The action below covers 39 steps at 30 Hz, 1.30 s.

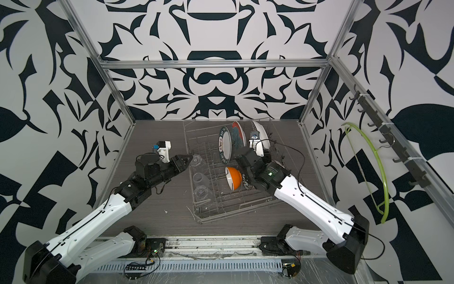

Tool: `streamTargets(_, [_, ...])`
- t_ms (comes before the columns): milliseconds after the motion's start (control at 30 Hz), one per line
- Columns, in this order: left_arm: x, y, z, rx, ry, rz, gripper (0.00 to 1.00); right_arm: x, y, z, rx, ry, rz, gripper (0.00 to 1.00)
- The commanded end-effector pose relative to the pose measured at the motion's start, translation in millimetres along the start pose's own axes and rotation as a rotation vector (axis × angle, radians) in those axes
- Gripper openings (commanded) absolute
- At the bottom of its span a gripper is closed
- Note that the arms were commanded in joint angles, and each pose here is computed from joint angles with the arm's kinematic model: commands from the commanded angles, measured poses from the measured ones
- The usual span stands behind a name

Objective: Load bowls into a dish rack
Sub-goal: Adjust the dish rack at the center of the board.

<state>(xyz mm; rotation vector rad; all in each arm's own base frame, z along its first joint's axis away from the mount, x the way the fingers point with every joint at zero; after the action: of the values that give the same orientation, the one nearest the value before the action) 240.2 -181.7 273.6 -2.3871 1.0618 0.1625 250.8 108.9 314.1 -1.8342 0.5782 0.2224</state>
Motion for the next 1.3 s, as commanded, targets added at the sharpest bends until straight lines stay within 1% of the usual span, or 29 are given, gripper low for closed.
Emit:
streamTargets(0, [0, -6, -15, 0.034, -0.003, -0.008, 0.38, 10, 12, -22, 0.014, 0.044, 0.068, 0.43])
streamTargets(67, [0, -6, -16, 0.038, -0.028, -0.004, 0.35, 18, 17, -33, 0.025, 0.056, 0.111, 0.43])
streamTargets(133, [-3, -8, -15, 0.04, -0.054, -0.012, 0.32, 22, 20, -41, 0.041, 0.039, 0.143, 0.44])
streamTargets(300, [-12, -13, -5, 0.06, -0.183, -0.047, 0.25, 21, 22, -46, 0.057, 0.018, 0.141, 0.44])
streamTargets(400, [-11, -14, -2, 0.077, -0.221, -0.04, 0.21, 24, 23, -44, 0.046, 0.017, 0.149, 0.44])
streamTargets(567, [-1, -11, -1, 0.086, -0.223, 0.001, 0.21, 37, 25, -44, 0.027, 0.034, 0.187, 0.45])
streamTargets(667, [3, -10, 0, 0.084, -0.218, 0.008, 0.24, 41, 27, -44, 0.032, 0.027, 0.197, 0.44])
streamTargets(767, [6, -9, 1, 0.083, -0.222, 0.013, 0.25, 42, 29, -44, 0.036, 0.025, 0.195, 0.45])
streamTargets(833, [8, -9, 3, 0.082, -0.223, 0.016, 0.21, 43, 31, -44, 0.034, 0.029, 0.199, 0.45])
streamTargets(900, [9, -8, 3, 0.085, -0.226, 0.019, 0.07, 47, 33, -45, 0.029, 0.04, 0.205, 0.44])
streamTargets(933, [10, -9, 3, 0.086, -0.227, 0.018, 0.03, 49, 33, -46, 0.027, 0.047, 0.212, 0.45])
streamTargets(967, [10, -9, 3, 0.09, -0.235, 0.018, 0.0, 52, 34, -47, 0.026, 0.052, 0.219, 0.45])
streamTargets(1100, [10, -12, 1, 0.12, -0.264, 0.022, 0.0, 66, 32, -50, 0.052, -0.012, 0.244, 0.45])
streamTargets(1267, [10, -24, -4, 0.189, -0.327, -0.007, 0.0, 85, 25, -59, 0.047, -0.019, 0.295, 0.45])
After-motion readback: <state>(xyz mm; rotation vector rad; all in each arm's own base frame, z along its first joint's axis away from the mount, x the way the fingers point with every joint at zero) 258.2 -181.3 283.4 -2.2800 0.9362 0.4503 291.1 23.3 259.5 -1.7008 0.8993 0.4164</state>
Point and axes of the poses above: each gripper's point midway between its finger pads, its own x axis out along the fingers, its own z axis along the line the jaws close on, y = z × x, the point moved 6 cm from there along -x, back along the fingers, and after that the axes turned 9 degrees about -x, right-handed, at the moved point
